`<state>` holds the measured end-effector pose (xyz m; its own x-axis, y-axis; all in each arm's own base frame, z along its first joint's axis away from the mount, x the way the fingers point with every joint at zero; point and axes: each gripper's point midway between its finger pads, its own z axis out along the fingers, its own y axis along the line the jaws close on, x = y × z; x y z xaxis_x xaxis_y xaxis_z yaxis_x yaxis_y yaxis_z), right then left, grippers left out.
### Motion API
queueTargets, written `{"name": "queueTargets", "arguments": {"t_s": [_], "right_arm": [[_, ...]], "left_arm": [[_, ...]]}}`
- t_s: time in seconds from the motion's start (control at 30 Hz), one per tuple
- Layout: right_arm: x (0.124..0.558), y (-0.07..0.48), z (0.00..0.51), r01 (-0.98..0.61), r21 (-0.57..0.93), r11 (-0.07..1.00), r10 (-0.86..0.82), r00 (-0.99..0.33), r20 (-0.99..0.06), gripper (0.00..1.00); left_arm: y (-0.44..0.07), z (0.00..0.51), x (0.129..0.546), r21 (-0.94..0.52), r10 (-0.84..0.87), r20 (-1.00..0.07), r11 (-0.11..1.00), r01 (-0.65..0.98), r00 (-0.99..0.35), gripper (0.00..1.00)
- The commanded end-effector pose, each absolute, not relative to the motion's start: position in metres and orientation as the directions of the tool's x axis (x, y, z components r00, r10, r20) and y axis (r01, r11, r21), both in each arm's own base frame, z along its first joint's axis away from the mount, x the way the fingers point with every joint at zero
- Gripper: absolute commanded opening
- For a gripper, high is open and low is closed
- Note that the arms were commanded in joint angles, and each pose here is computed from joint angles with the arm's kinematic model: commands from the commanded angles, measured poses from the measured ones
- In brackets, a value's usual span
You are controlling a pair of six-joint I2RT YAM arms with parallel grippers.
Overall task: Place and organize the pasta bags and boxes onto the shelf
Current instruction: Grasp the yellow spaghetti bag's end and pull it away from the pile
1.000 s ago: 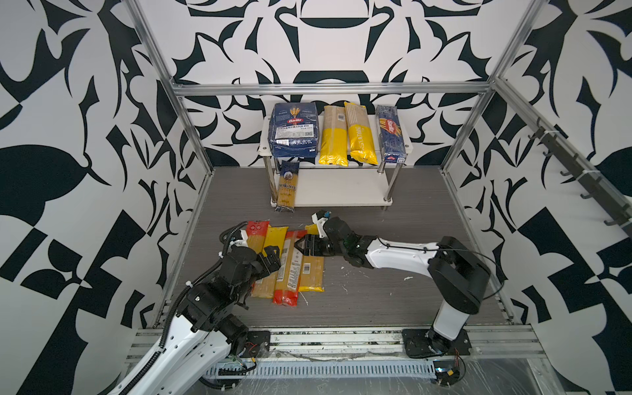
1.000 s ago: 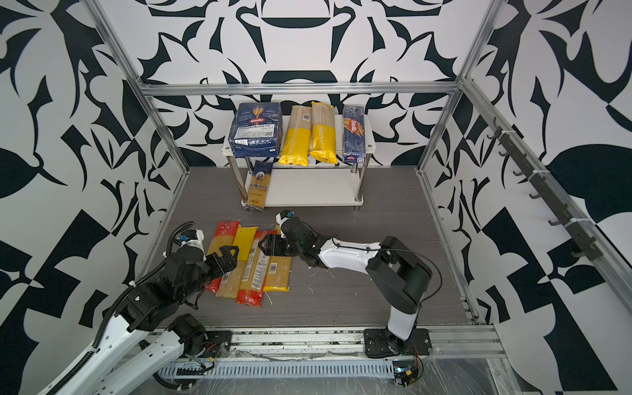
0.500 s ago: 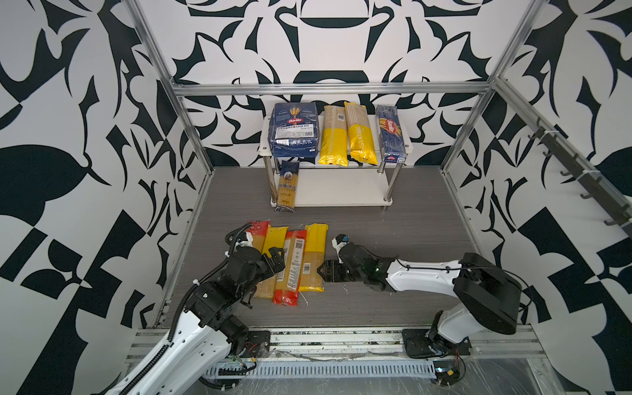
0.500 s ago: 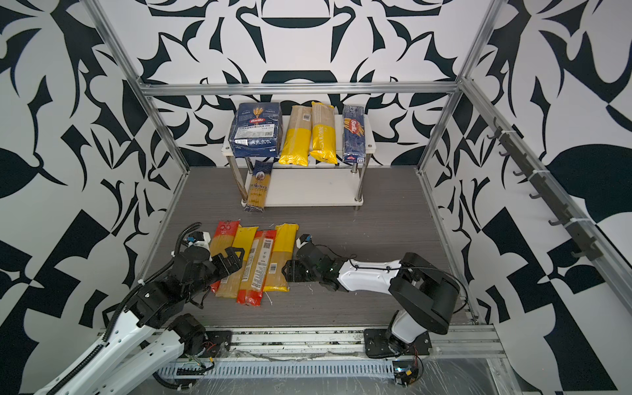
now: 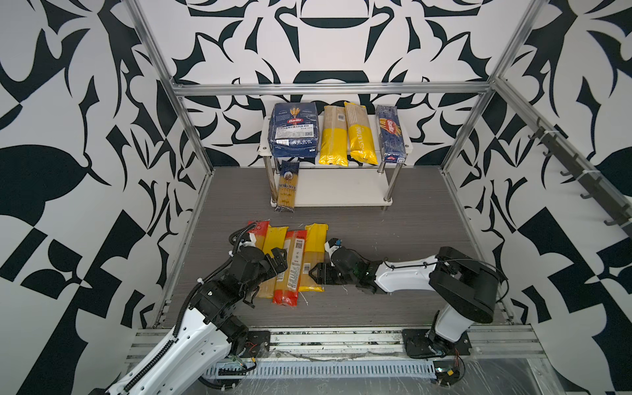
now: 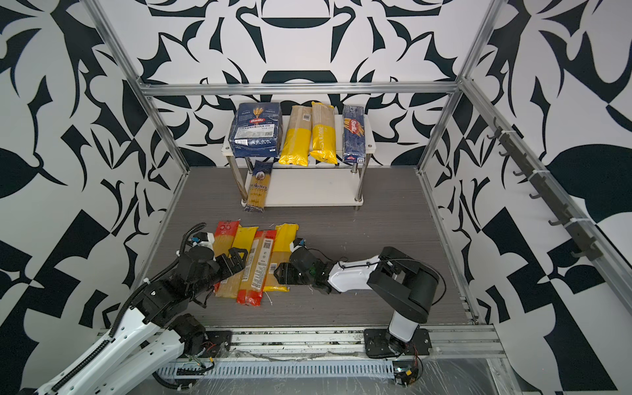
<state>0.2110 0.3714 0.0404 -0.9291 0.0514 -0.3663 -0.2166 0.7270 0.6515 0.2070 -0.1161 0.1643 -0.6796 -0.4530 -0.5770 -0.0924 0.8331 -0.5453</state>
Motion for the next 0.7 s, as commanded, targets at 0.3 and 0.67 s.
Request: {"name": "queueTargets", "arguments": {"t_s": [0.3, 0.67], "right_arm": [[0.202, 0.41, -0.009, -0.175, 0.583, 0.793, -0.027, -0.967, -0.255, 0.62], [0.205, 0.398, 0.001, -0.119, 0.637, 0.761, 0.041, -0.972, -0.231, 0.09]], "left_arm": [[-0.105, 0.16, 0.198, -0.558, -0.475, -0.587, 0.824, -0.097, -0.655, 1.0], [-0.092, 0.162, 0.191, -0.535, -0.466, -0.614, 0.839, -0.098, -0.638, 1.0]]}}
